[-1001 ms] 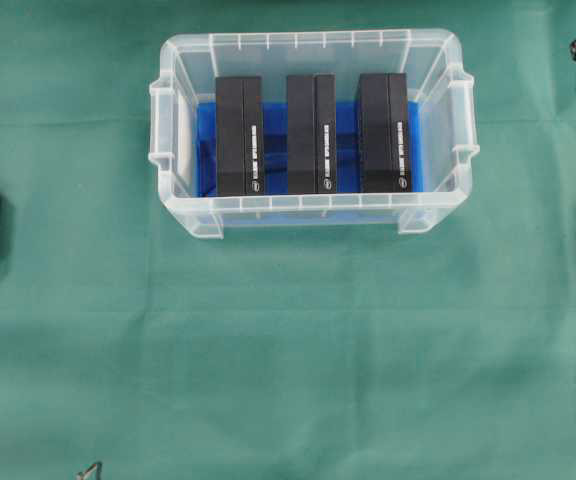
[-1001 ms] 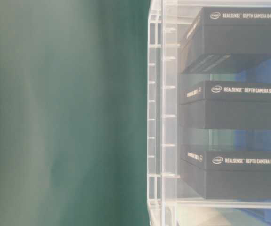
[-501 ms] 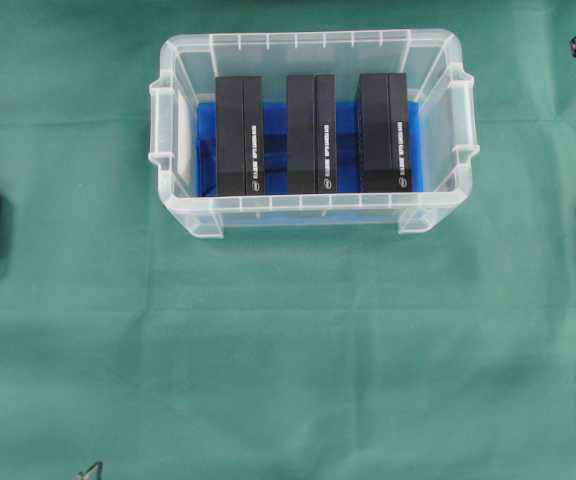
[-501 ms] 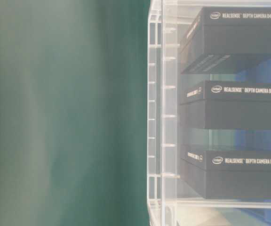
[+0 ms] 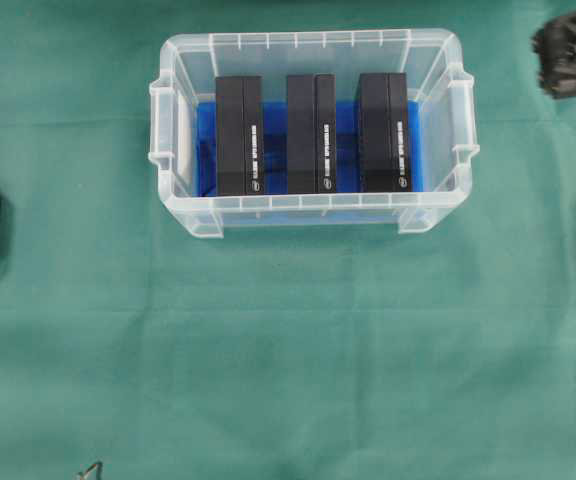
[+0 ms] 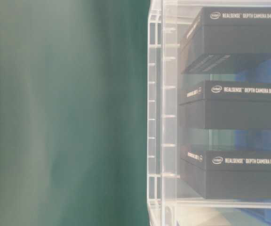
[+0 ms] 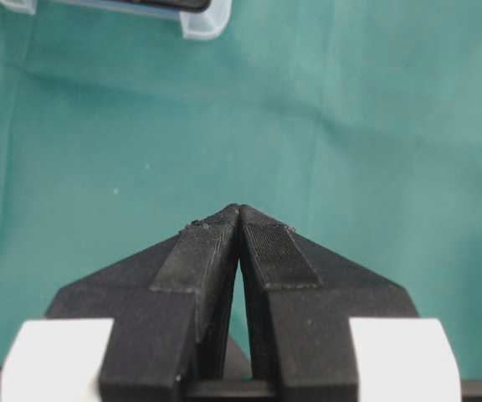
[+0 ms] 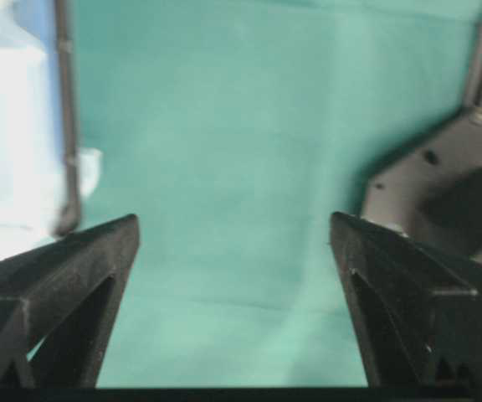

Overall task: Take the box out of the case with the right arm.
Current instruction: 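Move the open right gripper over the middle black RealSense box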

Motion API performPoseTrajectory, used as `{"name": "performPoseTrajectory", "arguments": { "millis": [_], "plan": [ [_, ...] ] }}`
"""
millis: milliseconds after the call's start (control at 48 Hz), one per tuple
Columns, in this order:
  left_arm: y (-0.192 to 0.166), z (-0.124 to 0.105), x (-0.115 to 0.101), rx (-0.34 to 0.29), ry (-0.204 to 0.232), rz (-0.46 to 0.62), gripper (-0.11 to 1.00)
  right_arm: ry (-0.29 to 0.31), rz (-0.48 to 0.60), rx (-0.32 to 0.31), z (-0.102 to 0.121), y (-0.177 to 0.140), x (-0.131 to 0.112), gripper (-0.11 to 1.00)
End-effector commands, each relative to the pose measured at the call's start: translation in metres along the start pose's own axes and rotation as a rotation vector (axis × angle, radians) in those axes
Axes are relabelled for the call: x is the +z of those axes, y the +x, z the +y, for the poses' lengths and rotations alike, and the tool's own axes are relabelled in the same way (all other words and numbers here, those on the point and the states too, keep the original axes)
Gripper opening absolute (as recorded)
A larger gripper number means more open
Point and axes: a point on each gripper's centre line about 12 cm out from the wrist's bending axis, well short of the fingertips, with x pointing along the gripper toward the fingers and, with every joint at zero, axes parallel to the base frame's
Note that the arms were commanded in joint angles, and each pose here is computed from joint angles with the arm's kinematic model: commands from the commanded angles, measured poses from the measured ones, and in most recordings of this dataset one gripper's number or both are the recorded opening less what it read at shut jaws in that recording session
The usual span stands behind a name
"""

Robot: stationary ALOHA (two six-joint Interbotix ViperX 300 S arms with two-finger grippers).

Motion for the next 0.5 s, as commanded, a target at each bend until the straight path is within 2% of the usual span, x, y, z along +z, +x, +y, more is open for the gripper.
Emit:
{"name": "performPoseTrajectory", "arguments": {
  "millis": [0, 146, 480],
  "plan": [
    [-0.006, -0.001, 0.006, -0.003, 0.004, -0.02, 0.0, -0.003, -0.014, 0.06, 0.023, -0.006, 0.004, 0.9],
    [-0.005, -0.001, 0.005, 0.003, 0.007, -0.007, 0.0, 0.006, -0.008, 0.083, 0.06, -0.002, 0.003, 0.9],
    [-0.007, 0.0, 0.004, 0.007, 0.007, 0.009, 0.0, -0.038, -0.004, 0.106, 0.154, 0.008, -0.004, 0.9]
  ]
}}
